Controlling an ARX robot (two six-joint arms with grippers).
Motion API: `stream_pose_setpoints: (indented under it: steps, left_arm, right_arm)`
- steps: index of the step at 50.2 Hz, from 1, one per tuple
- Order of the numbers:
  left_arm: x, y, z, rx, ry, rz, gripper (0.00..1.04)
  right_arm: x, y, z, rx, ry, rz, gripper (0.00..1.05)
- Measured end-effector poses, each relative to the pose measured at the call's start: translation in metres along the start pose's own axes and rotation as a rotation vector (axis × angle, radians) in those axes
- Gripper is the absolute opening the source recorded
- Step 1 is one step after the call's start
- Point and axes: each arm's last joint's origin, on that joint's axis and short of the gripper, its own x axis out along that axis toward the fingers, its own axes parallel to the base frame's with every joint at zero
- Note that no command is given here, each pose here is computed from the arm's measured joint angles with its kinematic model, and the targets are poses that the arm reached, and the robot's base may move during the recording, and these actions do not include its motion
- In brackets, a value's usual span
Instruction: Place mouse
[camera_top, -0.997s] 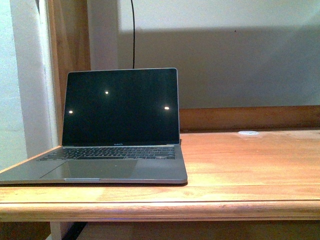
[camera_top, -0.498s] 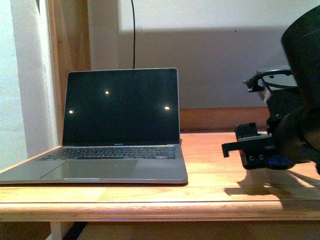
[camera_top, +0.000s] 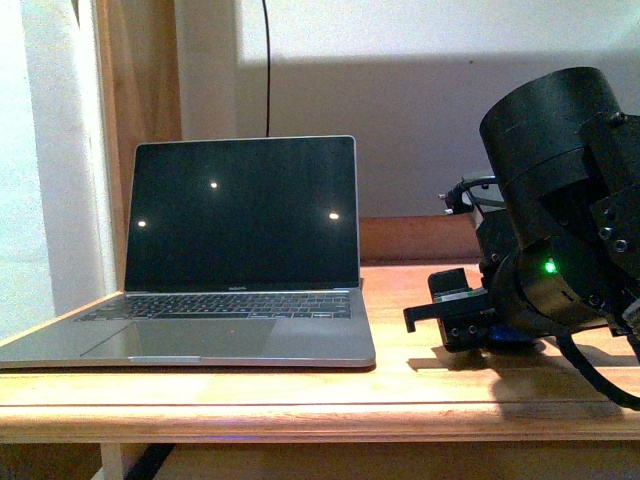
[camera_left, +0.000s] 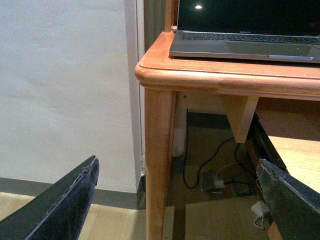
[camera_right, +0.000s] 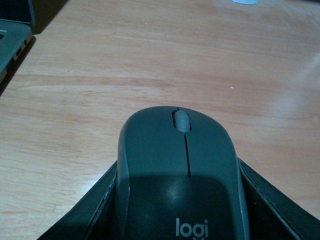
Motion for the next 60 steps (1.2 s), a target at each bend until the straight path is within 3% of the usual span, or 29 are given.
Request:
stream_pose_setpoints:
  steps: [5, 18, 29, 43, 54, 60]
  left_arm:
    - [0.0, 0.0, 0.0, 0.0, 0.0, 0.0, 0.97]
    - [0.0, 0.0, 0.0, 0.0, 0.0, 0.0, 0.97]
    - [0.0, 0.0, 0.0, 0.0, 0.0, 0.0, 0.97]
    - [0.0, 0.0, 0.0, 0.0, 0.0, 0.0, 0.97]
    - [0.0, 0.0, 0.0, 0.0, 0.0, 0.0, 0.97]
    - [0.0, 0.0, 0.0, 0.0, 0.0, 0.0, 0.97]
  right_arm:
    - [0.0, 0.0, 0.0, -0.004, 0.004, 0.011, 0.58]
    - [0.002, 0.002, -0.001, 0.006, 0.002, 0.065, 0.98]
    - [-0.007, -0.012, 0.003, 0.053, -0.036, 0.145, 0.97]
    - [-0.051, -0.089, 0.002, 0.141, -0.168, 0.334, 0.97]
    - [-0.088, -0.166, -0.046, 0.157, -0.175, 0.518, 0.97]
    - [-0.098, -0.191, -0.066, 0.16, -0.161, 0.587, 0.97]
